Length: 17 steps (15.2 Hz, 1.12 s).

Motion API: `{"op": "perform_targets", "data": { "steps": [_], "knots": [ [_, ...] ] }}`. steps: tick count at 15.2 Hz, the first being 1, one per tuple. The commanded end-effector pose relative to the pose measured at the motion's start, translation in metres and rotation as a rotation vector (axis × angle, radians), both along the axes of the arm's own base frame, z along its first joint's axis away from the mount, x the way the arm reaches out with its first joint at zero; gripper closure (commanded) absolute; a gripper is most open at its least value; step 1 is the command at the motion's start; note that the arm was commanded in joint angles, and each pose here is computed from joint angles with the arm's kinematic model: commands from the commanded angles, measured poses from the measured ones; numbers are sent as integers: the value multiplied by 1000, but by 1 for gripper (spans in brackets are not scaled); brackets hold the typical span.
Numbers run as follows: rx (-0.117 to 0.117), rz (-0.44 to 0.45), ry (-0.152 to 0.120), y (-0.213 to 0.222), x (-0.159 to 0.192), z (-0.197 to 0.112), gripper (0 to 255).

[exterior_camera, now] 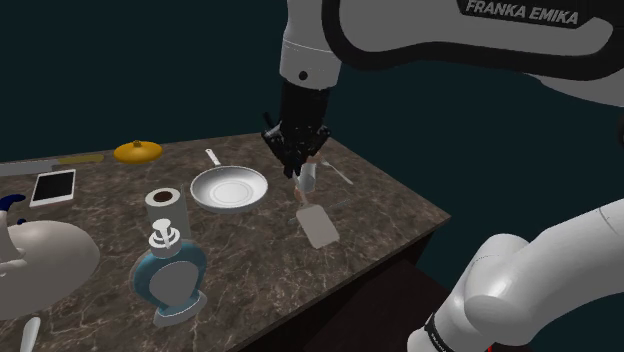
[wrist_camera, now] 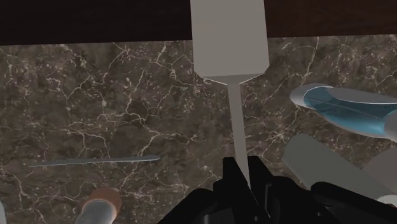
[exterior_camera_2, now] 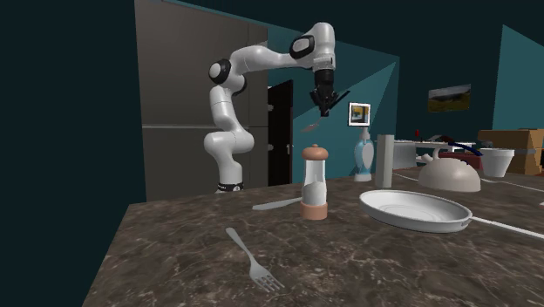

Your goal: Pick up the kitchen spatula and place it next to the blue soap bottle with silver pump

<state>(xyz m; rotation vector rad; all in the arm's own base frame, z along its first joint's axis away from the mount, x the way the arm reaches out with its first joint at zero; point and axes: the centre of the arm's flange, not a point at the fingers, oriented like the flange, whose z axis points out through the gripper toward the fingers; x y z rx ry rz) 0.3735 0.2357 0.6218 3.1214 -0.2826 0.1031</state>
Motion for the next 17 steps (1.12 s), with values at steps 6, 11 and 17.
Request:
{"op": "perform_targets", "data": {
  "steps": [6, 11, 17],
  "knots": [
    [0, 0, 0, -1, 0, -37, 255],
    [0, 0, 0, -1, 0, -63, 255],
    [0, 0, 0, -1, 0, -95, 255]
  ]
}}
